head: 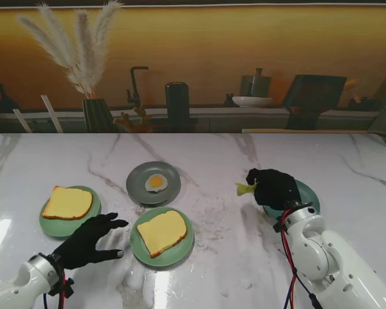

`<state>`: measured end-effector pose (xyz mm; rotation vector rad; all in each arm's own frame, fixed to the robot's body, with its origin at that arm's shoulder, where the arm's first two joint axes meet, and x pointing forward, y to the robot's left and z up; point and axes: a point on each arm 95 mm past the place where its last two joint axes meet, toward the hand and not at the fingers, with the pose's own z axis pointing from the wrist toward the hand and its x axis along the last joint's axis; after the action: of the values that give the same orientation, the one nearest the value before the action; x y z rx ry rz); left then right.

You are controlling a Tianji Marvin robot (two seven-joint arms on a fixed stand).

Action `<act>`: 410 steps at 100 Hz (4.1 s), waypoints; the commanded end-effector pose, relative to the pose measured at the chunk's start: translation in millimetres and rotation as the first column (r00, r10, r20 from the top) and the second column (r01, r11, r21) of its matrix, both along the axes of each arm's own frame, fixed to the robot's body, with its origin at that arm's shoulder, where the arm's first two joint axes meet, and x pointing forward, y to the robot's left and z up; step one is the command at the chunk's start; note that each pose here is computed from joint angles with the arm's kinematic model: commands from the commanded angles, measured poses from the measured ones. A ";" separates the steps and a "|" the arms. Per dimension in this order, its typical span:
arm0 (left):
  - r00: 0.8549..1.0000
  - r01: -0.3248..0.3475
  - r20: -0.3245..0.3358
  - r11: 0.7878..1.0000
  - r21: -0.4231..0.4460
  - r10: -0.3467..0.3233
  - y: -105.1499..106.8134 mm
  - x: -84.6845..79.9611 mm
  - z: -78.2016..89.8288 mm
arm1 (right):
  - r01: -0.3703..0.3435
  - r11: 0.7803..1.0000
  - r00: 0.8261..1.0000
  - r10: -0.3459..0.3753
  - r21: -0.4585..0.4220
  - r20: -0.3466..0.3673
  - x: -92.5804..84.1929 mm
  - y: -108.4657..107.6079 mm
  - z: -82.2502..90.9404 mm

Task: Prepare sandwich (Bread, lettuce, and egg)

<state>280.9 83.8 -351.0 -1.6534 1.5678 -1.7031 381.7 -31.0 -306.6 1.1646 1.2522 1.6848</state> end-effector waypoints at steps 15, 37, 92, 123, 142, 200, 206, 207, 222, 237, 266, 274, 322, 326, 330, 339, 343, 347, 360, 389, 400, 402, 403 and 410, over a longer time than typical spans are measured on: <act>1.000 -0.015 0.007 1.000 0.009 0.015 5.8 -2.4 -0.1 | -0.129 0.988 0.992 0.127 0.081 0.020 2.2 52.5 4.6; 1.000 -0.021 0.019 1.000 0.011 0.021 9.3 -3.3 0.4 | -0.193 0.972 0.981 0.193 0.136 0.009 6.7 84.5 2.4; 0.998 -0.049 0.037 0.999 0.017 0.048 19.0 -5.3 0.9 | -0.327 0.921 0.940 0.340 0.210 -0.025 4.9 147.3 -5.5; 0.997 -0.050 0.053 0.998 0.024 0.049 21.4 -6.2 1.7 | -0.374 0.906 0.920 0.390 0.197 -0.045 2.8 160.3 -13.5; 0.997 -0.052 0.054 0.998 0.028 0.050 22.0 -7.4 1.9 | -0.383 0.905 0.916 0.399 0.188 -0.055 9.4 163.7 -18.1; 0.997 -0.063 0.049 0.998 0.031 0.062 22.7 -5.4 2.4 | -0.400 0.898 0.903 0.420 0.182 -0.087 16.9 173.2 -30.4; 0.997 -0.063 0.047 0.997 0.031 0.062 22.7 -5.3 2.4 | -0.407 0.896 0.900 0.427 0.179 -0.091 14.7 173.3 -31.2; 0.997 -0.063 0.047 0.998 0.031 0.062 22.7 -5.3 2.4 | -0.408 0.895 0.899 0.428 0.179 -0.092 14.2 173.3 -31.3; 0.997 -0.062 0.045 0.998 0.029 0.061 21.9 -4.8 1.9 | -0.428 0.886 0.886 0.450 0.177 -0.112 7.3 174.0 -34.3; 0.997 -0.060 0.044 0.998 0.029 0.058 21.8 -4.9 1.6 | -0.434 0.883 0.881 0.458 0.179 -0.123 -0.1 171.8 -35.6; 0.998 -0.056 0.043 0.998 0.028 0.055 21.3 -4.6 1.4 | -0.447 0.879 0.872 0.470 0.166 -0.137 -11.9 168.0 -36.6; 0.998 -0.056 0.042 0.998 0.027 0.055 21.2 -4.6 1.4 | -0.452 0.877 0.868 0.475 0.166 -0.145 -15.4 167.7 -37.7; 0.997 -0.061 0.048 0.998 0.027 0.060 22.0 -4.9 1.1 | -0.507 0.848 0.826 0.529 0.153 -0.195 -30.0 177.9 -39.9; 0.997 -0.063 0.047 0.998 0.026 0.061 22.0 -5.0 1.0 | -0.515 0.844 0.820 0.536 0.152 -0.199 -30.2 179.3 -40.3; 0.997 -0.063 0.047 0.998 0.026 0.062 22.1 -5.1 1.0 | -0.521 0.840 0.816 0.542 0.151 -0.200 -30.2 180.6 -40.2; 0.997 -0.065 0.048 0.998 0.027 0.064 22.6 -5.2 1.2 | -0.528 0.836 0.812 0.549 0.152 -0.199 -29.9 182.8 -39.5; 0.997 -0.066 0.048 0.997 0.027 0.065 22.8 -5.1 1.3 | -0.530 0.834 0.810 0.551 0.153 -0.199 -29.7 183.7 -39.3; 0.997 -0.067 0.049 0.997 0.028 0.065 22.9 -5.0 1.4 | -0.533 0.832 0.808 0.554 0.155 -0.200 -29.4 184.6 -39.4; 0.997 -0.068 0.048 0.997 0.027 0.066 23.2 -4.8 1.5 | -0.546 0.821 0.795 0.570 0.165 -0.208 -29.0 188.4 -40.4; 0.997 -0.072 0.042 0.997 0.025 0.071 23.4 -4.6 1.3 | -0.574 0.799 0.764 0.601 0.180 -0.235 -29.3 192.0 -45.2; 0.997 -0.074 0.039 0.997 0.026 0.073 23.4 -4.7 1.2 | -0.585 0.791 0.754 0.612 0.180 -0.238 -29.3 191.8 -45.6; 0.997 -0.074 0.039 0.997 0.027 0.073 23.4 -4.7 1.2 | -0.588 0.789 0.752 0.614 0.178 -0.238 -29.3 191.7 -45.6; 0.997 -0.074 0.039 0.997 0.027 0.073 23.4 -4.7 1.2 | -0.589 0.788 0.751 0.615 0.177 -0.239 -29.3 191.6 -45.5; 0.997 -0.074 0.038 0.997 0.027 0.073 23.5 -4.6 1.3 | -0.596 0.785 0.746 0.619 0.170 -0.246 -29.4 190.7 -45.3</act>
<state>277.2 107.1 -348.7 -1.6205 1.4945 -1.6667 355.4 152.0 -354.1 1.1596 1.9092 2.0764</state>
